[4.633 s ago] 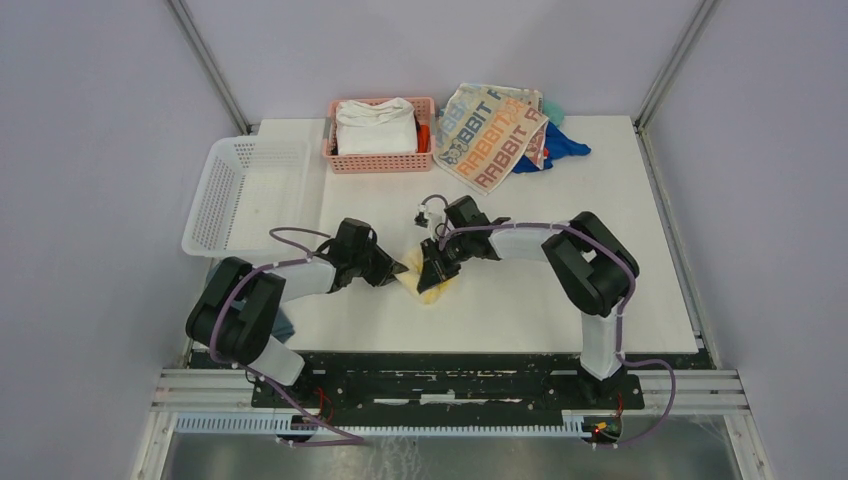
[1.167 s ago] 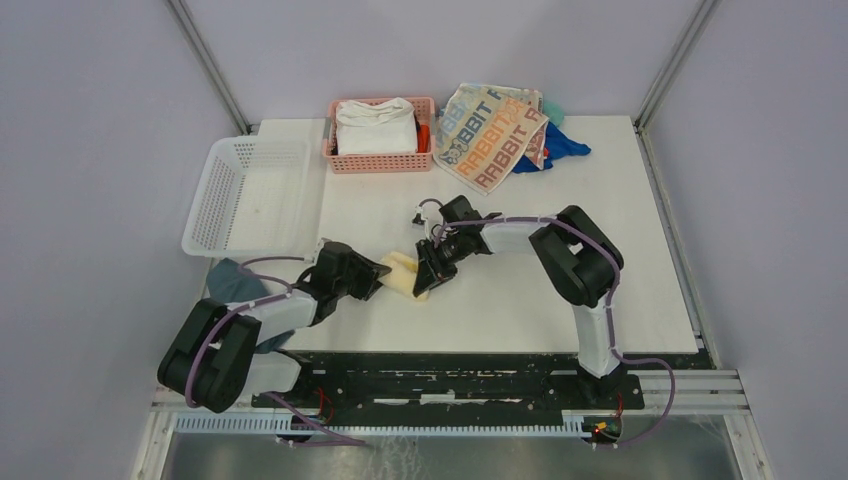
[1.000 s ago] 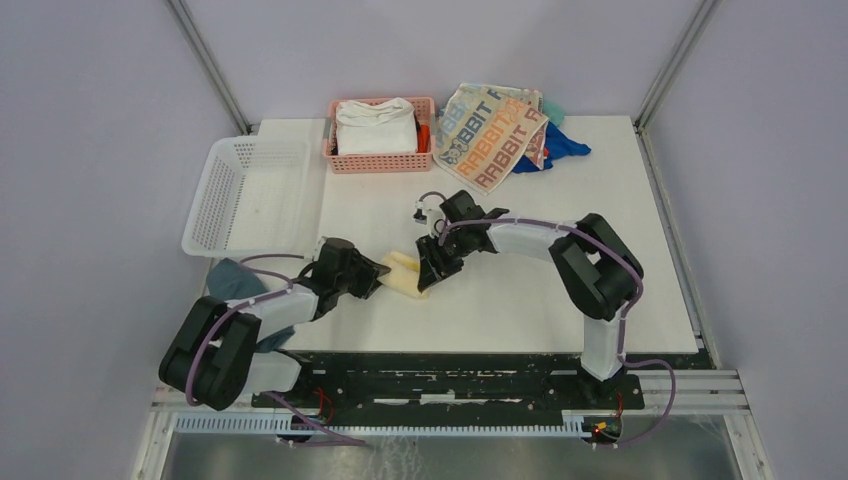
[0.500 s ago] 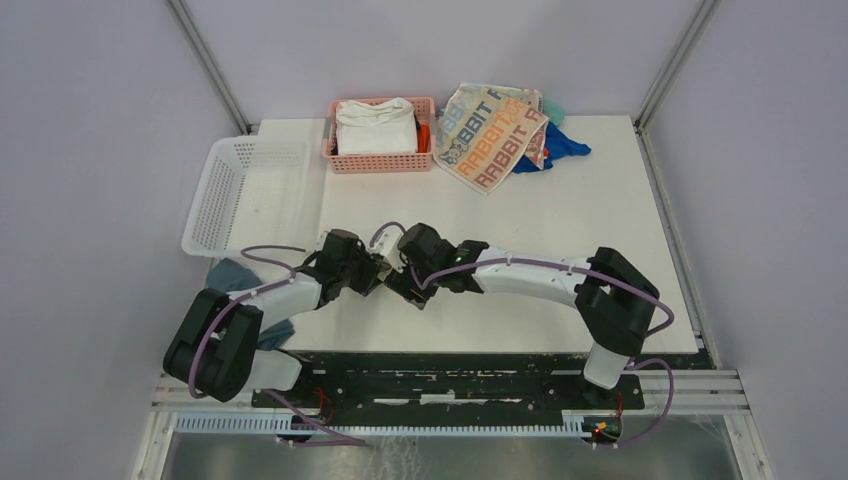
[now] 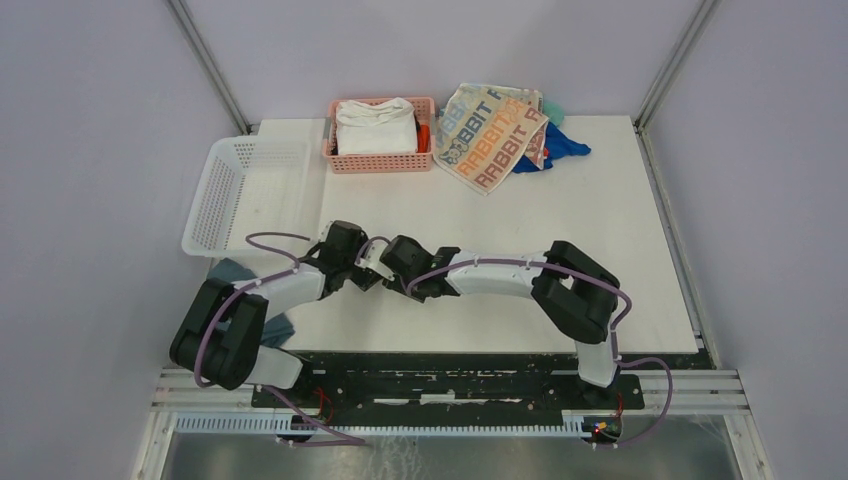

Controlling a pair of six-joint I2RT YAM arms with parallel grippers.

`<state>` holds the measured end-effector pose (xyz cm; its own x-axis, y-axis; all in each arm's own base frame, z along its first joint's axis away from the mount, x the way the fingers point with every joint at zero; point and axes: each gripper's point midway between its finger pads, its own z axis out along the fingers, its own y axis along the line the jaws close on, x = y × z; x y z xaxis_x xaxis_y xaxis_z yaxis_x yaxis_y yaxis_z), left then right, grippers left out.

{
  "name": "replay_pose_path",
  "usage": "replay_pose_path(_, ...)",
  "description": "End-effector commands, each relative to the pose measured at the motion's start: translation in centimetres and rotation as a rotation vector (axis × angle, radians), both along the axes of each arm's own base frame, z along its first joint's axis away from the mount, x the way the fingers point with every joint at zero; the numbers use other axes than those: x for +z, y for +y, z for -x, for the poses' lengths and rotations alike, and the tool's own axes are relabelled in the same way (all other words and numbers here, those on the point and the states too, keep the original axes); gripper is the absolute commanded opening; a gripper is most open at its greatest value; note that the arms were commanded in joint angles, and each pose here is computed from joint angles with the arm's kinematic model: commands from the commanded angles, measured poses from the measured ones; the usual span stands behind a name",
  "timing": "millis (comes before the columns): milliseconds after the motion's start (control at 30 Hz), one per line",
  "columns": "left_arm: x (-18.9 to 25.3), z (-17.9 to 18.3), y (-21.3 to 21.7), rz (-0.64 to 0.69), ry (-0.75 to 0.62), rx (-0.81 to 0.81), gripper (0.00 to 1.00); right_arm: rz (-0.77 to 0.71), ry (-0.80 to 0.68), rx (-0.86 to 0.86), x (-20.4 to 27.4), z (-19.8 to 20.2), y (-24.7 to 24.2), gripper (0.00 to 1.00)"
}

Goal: Roll the towels
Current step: Roll the towel at the center of the board, then pick up the towel at the center of the board.

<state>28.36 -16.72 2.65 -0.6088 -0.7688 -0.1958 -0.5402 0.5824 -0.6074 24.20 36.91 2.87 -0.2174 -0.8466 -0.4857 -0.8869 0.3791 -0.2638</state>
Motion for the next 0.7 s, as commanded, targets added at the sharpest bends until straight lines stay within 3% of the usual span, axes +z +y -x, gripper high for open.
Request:
replay_pose_path(0, -1.4, 0.4, 0.7, -0.128, 0.033, -0.118, 0.64, 0.022, 0.130, -0.010, -2.3, 1.2, -0.2, 0.34)
replay_pose_path(133, 0.7, -0.8, 0.4, -0.109, -0.048, -0.115, 0.69, -0.058, 0.313, -0.075, -2.5, 2.0, -0.2, 0.20)
replay_pose_path(367, 3.5, -0.5, 0.9, -0.048, -0.168, -0.058, 0.77, -0.247, 0.565, -0.162, -0.7, 2.2, 1.4, 0.16)
replay_pose_path(667, 4.5, 0.5, -1.1, 0.143, -0.257, -0.074, 0.79, -0.456, 0.820, -0.192, 1.1, 2.2, 3.5, 0.15)
